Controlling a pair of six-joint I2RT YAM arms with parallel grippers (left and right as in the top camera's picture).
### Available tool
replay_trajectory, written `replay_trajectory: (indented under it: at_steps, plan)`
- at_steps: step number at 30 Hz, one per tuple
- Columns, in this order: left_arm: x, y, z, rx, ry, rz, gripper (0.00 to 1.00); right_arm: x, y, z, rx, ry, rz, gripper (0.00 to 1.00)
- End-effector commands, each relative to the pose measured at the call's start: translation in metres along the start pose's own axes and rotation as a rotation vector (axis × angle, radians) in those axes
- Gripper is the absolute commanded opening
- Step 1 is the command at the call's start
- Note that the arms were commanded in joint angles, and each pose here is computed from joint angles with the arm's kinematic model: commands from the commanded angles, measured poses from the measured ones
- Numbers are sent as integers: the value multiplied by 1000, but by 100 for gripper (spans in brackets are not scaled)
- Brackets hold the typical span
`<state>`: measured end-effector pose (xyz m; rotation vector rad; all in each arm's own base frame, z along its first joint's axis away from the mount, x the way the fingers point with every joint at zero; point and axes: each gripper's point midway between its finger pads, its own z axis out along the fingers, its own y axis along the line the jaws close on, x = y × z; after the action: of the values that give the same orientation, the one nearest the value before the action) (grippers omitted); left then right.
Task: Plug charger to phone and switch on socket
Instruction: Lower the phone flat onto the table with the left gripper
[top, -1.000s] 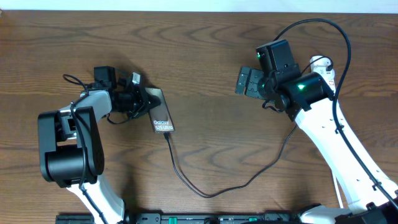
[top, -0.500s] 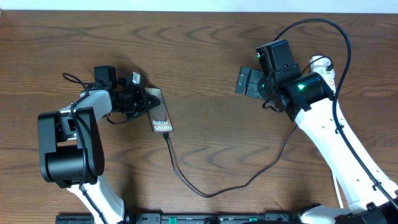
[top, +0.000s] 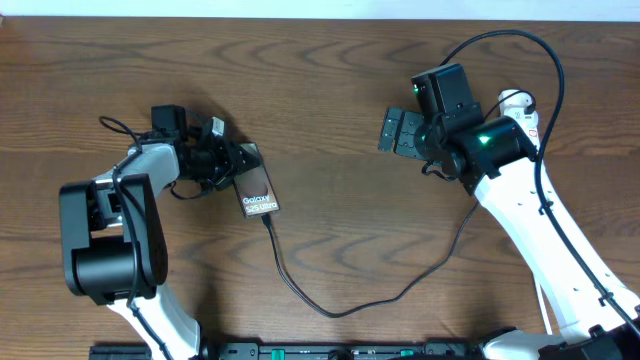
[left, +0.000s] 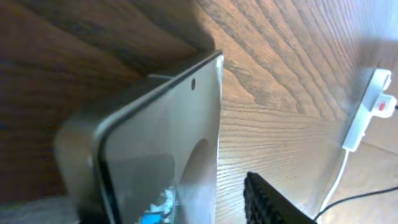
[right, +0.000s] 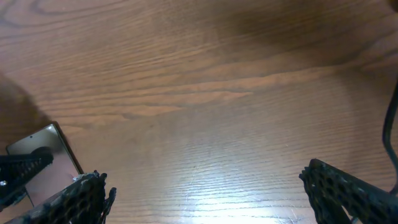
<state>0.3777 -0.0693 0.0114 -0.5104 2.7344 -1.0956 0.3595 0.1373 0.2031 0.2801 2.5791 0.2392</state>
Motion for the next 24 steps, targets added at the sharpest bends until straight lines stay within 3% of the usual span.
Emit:
replay_trajectory:
  at_steps: [1, 11, 16, 21, 23, 24]
  plan:
    - [1, 39, -2, -202, -18, -27, 54, -5, 0, -6, 2, -23, -7, 99]
    - [21, 90, -21, -506, 17, -89, 57, -5, 0, -6, 3, -23, -7, 99]
    - [28, 100, -27, -571, 35, -102, 59, -5, 0, -6, 3, -23, -7, 99]
    - [30, 101, -28, -577, 42, -106, 79, -5, 0, -6, 3, -22, -7, 99]
    - [30, 101, -28, -577, 42, -106, 93, -4, 0, -6, 5, -20, -8, 99]
    - [29, 99, -29, -576, 39, -103, 93, -4, -1, -6, 5, -19, -8, 99]
